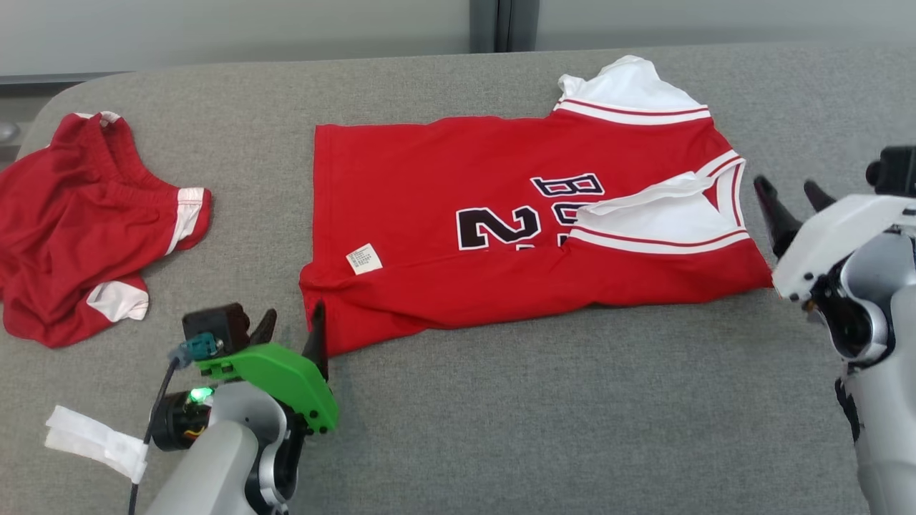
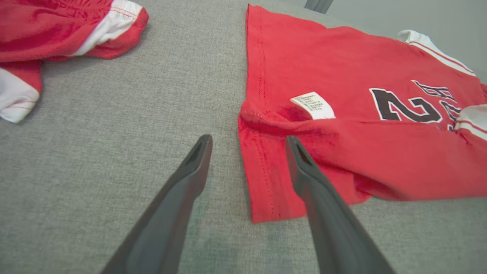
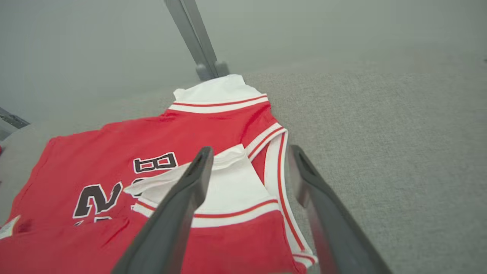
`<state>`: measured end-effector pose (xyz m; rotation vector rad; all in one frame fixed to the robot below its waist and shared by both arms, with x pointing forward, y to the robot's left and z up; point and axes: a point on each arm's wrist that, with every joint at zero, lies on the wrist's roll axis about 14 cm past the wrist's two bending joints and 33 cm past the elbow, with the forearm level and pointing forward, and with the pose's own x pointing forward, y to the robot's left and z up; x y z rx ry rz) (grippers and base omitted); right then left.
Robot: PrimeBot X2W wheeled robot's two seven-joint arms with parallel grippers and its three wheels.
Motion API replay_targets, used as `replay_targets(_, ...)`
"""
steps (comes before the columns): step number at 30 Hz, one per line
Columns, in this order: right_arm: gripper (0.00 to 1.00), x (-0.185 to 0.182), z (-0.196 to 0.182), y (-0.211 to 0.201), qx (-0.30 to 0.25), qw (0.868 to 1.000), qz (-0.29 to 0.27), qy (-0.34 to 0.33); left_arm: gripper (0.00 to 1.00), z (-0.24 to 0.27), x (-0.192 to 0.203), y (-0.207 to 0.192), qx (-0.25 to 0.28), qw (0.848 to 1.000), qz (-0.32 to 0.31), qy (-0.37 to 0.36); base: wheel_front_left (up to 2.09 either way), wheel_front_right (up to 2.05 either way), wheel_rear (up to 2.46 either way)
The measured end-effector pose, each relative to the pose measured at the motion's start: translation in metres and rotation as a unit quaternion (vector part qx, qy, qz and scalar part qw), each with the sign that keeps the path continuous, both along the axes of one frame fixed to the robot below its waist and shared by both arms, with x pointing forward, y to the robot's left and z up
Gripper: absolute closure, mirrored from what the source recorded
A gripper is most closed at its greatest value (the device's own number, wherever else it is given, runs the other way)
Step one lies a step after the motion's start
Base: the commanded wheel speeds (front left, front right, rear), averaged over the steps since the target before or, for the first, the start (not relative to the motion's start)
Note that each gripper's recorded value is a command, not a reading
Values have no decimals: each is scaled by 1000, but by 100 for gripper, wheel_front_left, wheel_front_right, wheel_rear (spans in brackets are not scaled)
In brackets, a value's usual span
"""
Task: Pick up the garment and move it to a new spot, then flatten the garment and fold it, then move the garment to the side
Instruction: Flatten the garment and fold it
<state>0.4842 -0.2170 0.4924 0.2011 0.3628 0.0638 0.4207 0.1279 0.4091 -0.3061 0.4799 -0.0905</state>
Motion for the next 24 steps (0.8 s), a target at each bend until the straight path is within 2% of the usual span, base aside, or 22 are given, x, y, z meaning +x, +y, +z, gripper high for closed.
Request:
replay_targets(4,0,-27,-35,-18,-10,997,-24,79,0,-8,-13,-5,6,1000,-10,16,0,0,0)
replay_targets(6,0,-33,-41,-25,-27,995,-34,94,0,-11,-15,-9,9,1000,-17,22,0,0,0)
replay_targets(14,0,-38,-72,-13,-16,990,-37,137,0,-29,-10,-15,35,998,-31,50,0,0,0)
replay_targets(18,0,-34,-85,-15,-29,987,-40,156,0,-40,-9,-16,39,997,-33,65,0,0,0)
replay_targets(24,0,-42,-110,-15,-46,976,-38,209,0,-49,-8,-15,43,995,-35,79,0,0,0)
